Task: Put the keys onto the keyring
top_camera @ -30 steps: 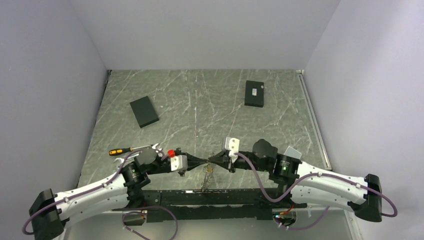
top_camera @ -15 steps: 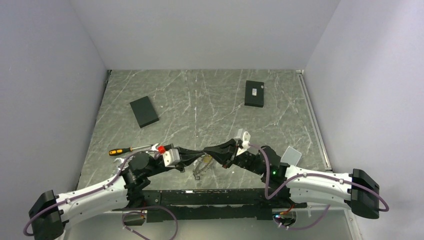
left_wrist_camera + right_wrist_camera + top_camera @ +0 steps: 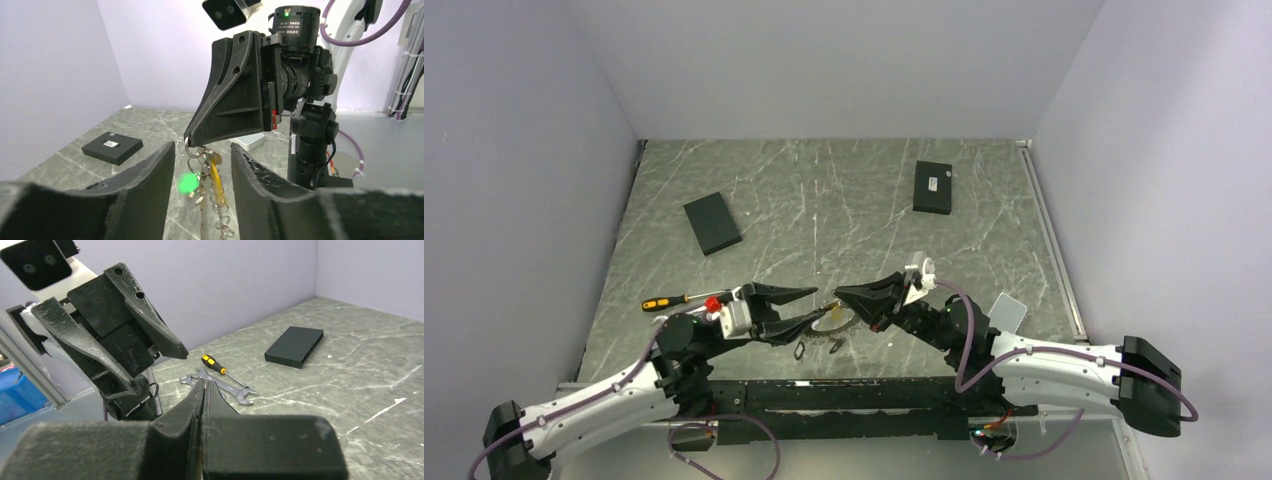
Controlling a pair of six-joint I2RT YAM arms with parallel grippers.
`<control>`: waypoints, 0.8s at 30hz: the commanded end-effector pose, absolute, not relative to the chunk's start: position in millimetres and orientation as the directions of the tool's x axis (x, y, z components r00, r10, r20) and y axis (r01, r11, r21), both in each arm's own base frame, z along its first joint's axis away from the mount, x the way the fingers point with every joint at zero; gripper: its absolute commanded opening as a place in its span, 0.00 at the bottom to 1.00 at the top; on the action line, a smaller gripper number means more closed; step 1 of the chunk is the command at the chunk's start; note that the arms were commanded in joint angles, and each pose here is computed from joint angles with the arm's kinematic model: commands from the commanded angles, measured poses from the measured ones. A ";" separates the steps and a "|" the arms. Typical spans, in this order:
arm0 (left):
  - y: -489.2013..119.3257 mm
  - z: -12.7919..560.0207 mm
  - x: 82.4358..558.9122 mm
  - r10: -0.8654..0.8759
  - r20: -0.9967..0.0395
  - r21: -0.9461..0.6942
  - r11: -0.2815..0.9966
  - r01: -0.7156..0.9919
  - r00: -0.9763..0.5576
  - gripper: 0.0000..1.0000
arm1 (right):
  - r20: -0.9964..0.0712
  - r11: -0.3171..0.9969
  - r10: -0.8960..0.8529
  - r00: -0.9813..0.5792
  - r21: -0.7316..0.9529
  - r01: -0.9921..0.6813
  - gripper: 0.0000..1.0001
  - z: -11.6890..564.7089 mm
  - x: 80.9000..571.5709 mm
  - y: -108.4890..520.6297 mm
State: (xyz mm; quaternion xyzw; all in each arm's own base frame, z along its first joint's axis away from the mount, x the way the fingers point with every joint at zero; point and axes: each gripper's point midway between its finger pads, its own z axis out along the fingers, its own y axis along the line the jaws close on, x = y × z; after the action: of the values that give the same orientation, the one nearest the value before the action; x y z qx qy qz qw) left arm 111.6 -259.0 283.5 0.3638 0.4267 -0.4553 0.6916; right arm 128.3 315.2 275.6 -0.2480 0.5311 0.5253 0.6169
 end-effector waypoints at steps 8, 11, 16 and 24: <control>-247.2 310.8 105.7 -0.351 -0.909 0.102 0.332 0.938 0.223 0.52 | -0.880 0.306 0.473 -0.054 0.222 -0.926 0.00 312.7 127.2 310.0; -249.5 307.8 111.7 -0.356 -0.911 0.076 0.349 0.934 0.207 0.51 | -0.880 0.304 0.473 -0.048 0.215 -0.928 0.00 314.9 127.0 310.8; -254.1 310.2 122.0 -0.404 -0.898 0.012 0.371 0.928 0.174 0.45 | -0.882 0.279 0.469 -0.038 0.189 -0.942 0.00 319.2 121.6 313.3; -264.1 304.4 130.4 -0.434 -0.894 -0.063 0.364 0.929 0.110 0.35 | -0.878 0.251 0.478 -0.025 0.164 -0.954 0.00 326.8 116.5 315.9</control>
State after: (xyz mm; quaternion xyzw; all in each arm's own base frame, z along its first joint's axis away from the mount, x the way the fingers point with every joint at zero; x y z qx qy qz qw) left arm 130.5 -267.0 284.5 0.3121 0.4701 -0.4675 0.6804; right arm 121.8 319.4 272.1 -0.2769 0.5229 0.5256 0.6112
